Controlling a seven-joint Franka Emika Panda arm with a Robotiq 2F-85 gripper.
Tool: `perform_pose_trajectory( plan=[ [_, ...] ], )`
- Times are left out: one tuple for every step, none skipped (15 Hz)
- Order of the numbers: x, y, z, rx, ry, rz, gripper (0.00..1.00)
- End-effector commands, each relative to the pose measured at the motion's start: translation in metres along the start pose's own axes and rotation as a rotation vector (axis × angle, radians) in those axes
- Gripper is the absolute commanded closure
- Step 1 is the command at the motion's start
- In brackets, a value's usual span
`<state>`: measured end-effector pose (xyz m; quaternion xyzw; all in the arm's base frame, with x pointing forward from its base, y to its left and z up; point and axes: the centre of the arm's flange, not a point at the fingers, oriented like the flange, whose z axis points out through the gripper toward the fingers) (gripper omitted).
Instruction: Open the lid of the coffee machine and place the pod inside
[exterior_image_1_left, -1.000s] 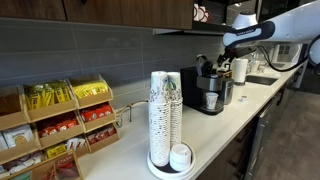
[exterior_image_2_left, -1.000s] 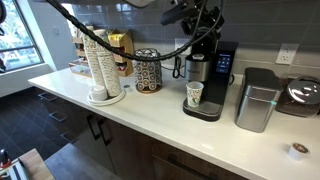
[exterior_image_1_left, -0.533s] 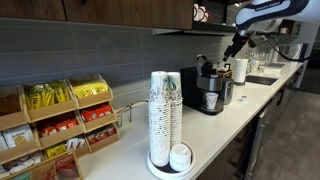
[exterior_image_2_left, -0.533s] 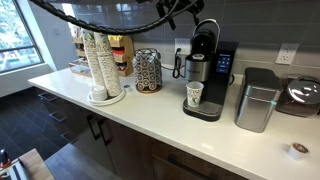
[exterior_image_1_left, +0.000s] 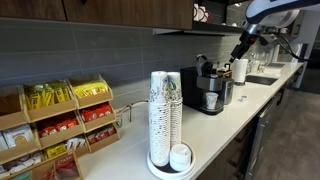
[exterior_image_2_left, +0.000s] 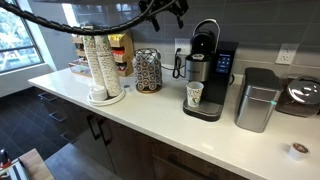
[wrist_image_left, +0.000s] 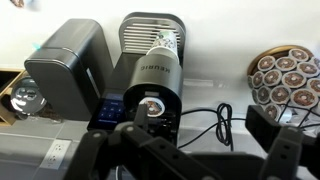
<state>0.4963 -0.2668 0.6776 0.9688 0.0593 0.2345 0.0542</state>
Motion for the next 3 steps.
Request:
perform_pose_trajectory(
  plan=[
    [-0.0037,-0.0019,0.0006,0.006,-0.003,0.001,0.0],
    [-0.0065,-0.0034,0.0006,0.009,-0.005,0.002,0.0],
    [-0.0081,-0.0043,0.0006,0.012,-0.006,0.002,0.0]
  ],
)
